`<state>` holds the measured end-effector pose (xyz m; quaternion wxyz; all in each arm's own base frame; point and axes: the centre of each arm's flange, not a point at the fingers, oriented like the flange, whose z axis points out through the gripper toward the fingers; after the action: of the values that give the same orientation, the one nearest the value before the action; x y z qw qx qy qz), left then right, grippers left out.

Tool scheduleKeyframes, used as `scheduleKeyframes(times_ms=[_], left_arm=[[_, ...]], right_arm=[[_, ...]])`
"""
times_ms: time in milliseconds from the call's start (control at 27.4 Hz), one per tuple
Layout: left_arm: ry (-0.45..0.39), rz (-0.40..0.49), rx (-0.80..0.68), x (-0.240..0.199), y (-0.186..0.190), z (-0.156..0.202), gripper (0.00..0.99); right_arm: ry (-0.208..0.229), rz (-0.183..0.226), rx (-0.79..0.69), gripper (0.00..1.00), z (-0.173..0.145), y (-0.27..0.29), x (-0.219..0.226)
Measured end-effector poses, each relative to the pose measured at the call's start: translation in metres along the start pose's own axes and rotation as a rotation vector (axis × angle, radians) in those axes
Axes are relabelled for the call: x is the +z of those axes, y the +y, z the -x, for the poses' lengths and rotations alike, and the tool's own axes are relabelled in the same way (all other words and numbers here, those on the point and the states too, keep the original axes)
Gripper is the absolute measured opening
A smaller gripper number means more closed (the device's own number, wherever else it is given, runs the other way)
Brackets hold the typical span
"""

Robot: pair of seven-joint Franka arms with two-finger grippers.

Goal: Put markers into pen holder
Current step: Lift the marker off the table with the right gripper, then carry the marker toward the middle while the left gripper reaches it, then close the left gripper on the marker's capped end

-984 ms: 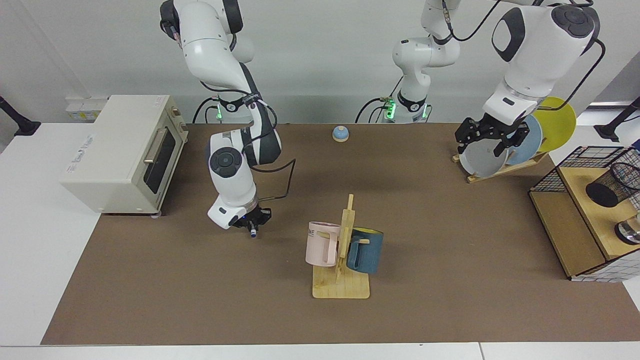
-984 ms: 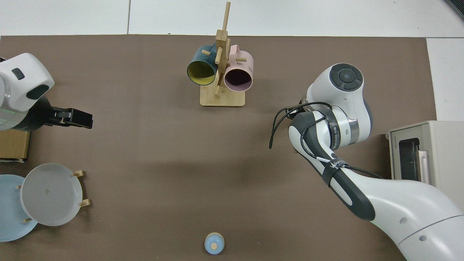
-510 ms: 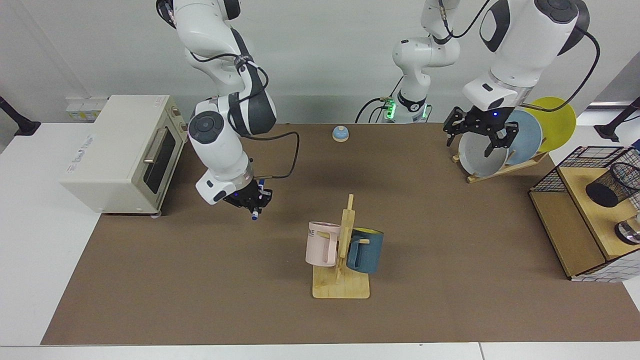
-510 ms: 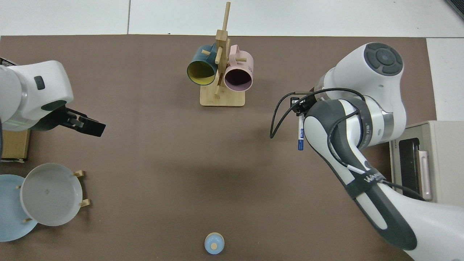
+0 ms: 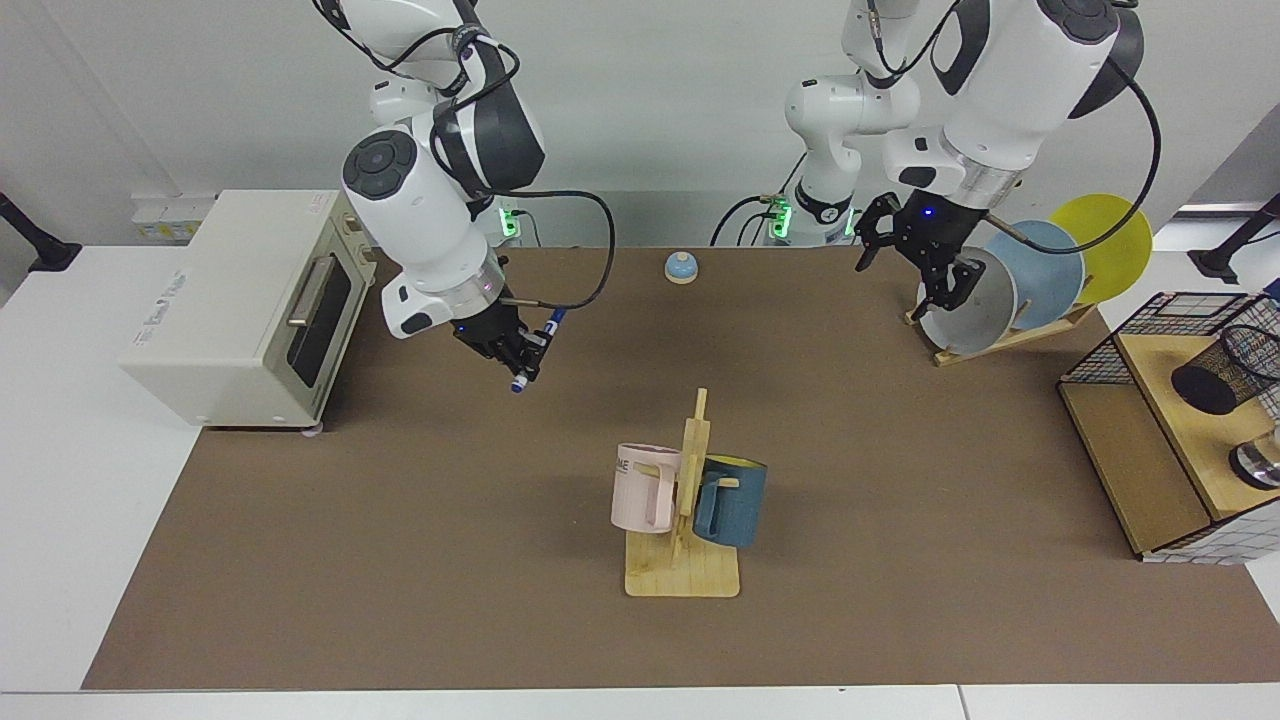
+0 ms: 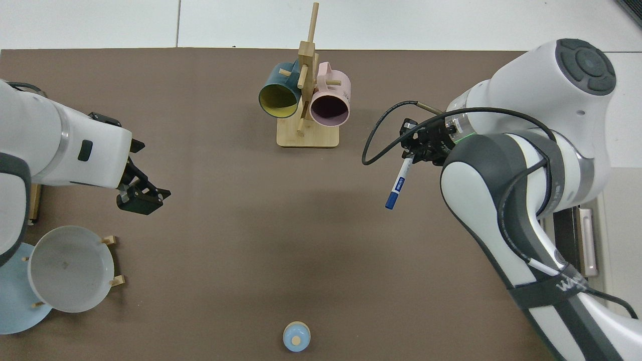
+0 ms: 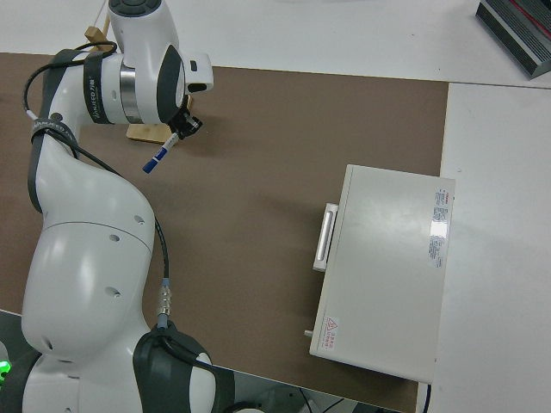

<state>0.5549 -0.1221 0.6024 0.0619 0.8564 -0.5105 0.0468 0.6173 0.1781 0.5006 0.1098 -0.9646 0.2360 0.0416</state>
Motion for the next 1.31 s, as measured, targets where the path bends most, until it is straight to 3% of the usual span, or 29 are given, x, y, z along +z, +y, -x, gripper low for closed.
scheduleKeyframes(times_ms=[510,692,875,1093,1312], left_arm=[[0.131,0.096,0.119,0.002,0.046,-0.049,0.991],[0.199,0.103,0.135,0.005,0.061,-0.067,0.991],[0.256,0.095,0.141,0.014,0.082,-0.078,0.991],[0.267,0.085,0.159,0.029,0.118,-0.096,0.991],[0.266,0.086,0.153,0.041,0.131,-0.102,0.991]], right_arm=[[0.009,-0.048,0.396,0.17,0.052,-0.06,-0.016],[-0.056,-0.09,0.513,0.17,0.063,-0.071,-0.018],[-0.096,-0.103,0.568,0.17,0.076,-0.082,-0.016],[-0.114,-0.1,0.578,0.17,0.098,-0.098,-0.012],[-0.116,-0.101,0.588,0.17,0.105,-0.104,-0.011]])
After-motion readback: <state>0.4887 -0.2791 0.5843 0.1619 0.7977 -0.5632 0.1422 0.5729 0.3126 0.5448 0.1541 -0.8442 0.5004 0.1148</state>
